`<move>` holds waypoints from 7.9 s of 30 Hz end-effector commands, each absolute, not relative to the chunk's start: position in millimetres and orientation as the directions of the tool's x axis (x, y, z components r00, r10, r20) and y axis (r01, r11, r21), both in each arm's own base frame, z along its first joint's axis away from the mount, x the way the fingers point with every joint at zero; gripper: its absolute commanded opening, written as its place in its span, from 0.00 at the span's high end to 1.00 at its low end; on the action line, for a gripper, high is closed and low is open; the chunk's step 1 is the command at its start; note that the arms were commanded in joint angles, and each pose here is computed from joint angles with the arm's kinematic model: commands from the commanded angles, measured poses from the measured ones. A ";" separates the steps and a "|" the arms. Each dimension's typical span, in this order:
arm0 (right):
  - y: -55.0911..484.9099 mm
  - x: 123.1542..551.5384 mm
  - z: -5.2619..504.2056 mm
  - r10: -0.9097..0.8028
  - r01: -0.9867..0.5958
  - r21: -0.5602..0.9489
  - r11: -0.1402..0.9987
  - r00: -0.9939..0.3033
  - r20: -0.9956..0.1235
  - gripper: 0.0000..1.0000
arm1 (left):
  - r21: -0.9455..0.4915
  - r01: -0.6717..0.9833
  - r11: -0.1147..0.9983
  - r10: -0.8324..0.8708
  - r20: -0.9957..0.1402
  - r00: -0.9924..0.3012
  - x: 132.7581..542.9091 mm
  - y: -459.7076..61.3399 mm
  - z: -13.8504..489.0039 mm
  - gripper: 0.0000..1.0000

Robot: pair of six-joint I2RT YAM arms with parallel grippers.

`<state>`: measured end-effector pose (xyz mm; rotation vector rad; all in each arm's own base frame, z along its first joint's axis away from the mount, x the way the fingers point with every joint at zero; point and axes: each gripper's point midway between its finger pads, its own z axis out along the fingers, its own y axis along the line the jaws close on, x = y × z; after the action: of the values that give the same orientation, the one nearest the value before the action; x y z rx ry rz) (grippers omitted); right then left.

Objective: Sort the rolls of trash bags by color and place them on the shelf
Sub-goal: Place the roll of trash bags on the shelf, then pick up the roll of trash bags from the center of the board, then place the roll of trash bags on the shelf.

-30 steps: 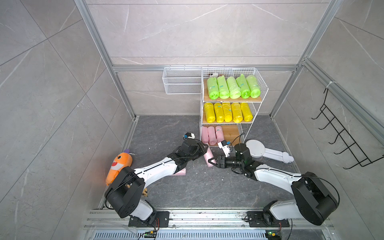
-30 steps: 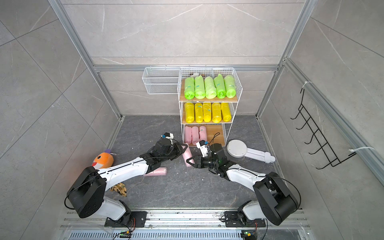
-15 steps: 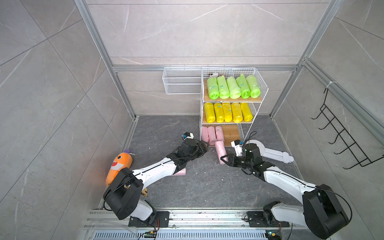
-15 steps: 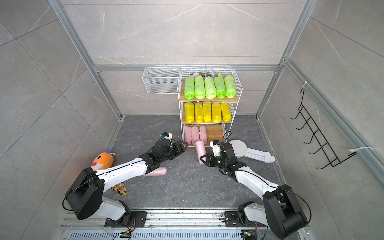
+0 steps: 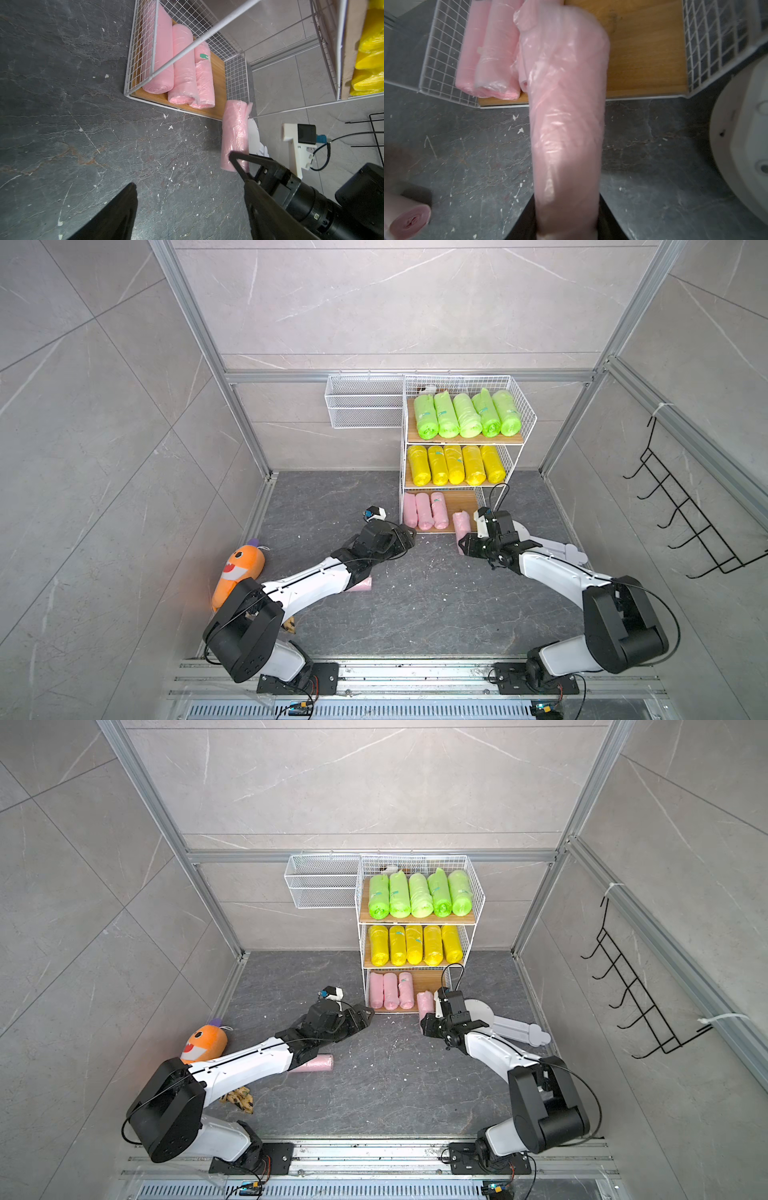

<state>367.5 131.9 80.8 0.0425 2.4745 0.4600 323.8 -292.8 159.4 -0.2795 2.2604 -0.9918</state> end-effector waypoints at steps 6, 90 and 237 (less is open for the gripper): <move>128.8 417.1 76.3 0.149 -0.057 0.294 0.954 -0.760 -0.632 0.66 | -0.722 0.093 0.685 -0.411 -0.489 -0.770 323.0 -294.7 165.3 0.17; 155.1 361.5 102.9 0.260 -0.147 0.525 0.839 -0.738 -0.622 0.30 | -0.304 -0.360 0.882 -0.470 -0.623 -0.625 258.5 -90.2 118.6 0.12; 155.4 427.3 132.3 0.297 -0.123 0.451 0.884 -0.598 -0.744 0.63 | -0.768 -0.004 0.640 -0.545 -0.451 -0.706 323.7 -254.2 165.5 0.18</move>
<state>401.1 148.7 105.3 0.1084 2.2560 0.5527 320.0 -245.6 150.2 -0.4731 2.1982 -0.9826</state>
